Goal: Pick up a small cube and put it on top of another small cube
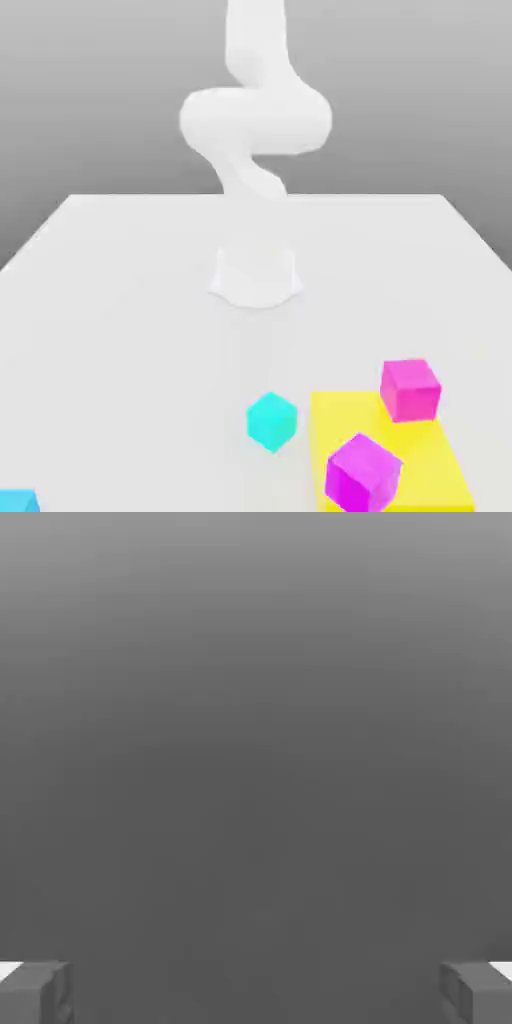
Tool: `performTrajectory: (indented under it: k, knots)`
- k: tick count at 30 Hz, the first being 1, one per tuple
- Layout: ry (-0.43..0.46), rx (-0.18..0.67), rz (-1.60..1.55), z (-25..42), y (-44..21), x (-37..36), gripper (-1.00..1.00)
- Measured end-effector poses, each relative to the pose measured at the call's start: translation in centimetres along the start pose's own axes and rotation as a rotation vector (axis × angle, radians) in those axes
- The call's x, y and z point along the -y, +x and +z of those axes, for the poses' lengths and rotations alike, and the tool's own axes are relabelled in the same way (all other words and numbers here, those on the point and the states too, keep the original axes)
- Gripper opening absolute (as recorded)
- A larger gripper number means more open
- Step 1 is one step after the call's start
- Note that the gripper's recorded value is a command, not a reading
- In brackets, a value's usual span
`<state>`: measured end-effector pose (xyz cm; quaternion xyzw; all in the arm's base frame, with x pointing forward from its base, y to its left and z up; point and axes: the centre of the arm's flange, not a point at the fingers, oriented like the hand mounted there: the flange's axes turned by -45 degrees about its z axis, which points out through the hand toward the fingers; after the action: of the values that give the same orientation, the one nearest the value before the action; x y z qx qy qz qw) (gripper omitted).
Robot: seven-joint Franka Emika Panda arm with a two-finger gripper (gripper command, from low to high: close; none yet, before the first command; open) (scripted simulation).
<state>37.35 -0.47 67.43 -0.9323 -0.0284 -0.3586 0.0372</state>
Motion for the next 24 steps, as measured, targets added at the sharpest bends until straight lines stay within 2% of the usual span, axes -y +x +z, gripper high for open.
performTrajectory:
  k: [6,12,18,24]
  knots:
    - [0.185,0.157,-0.092,11.2,-2.7,-0.2,0.00]
    - [0.309,0.302,-0.185,21.0,-7.8,1.3,0.00]
    - [0.375,0.438,-0.288,28.7,-14.5,2.9,0.00]
    - [0.382,0.558,-0.409,33.7,-21.7,3.6,0.00]
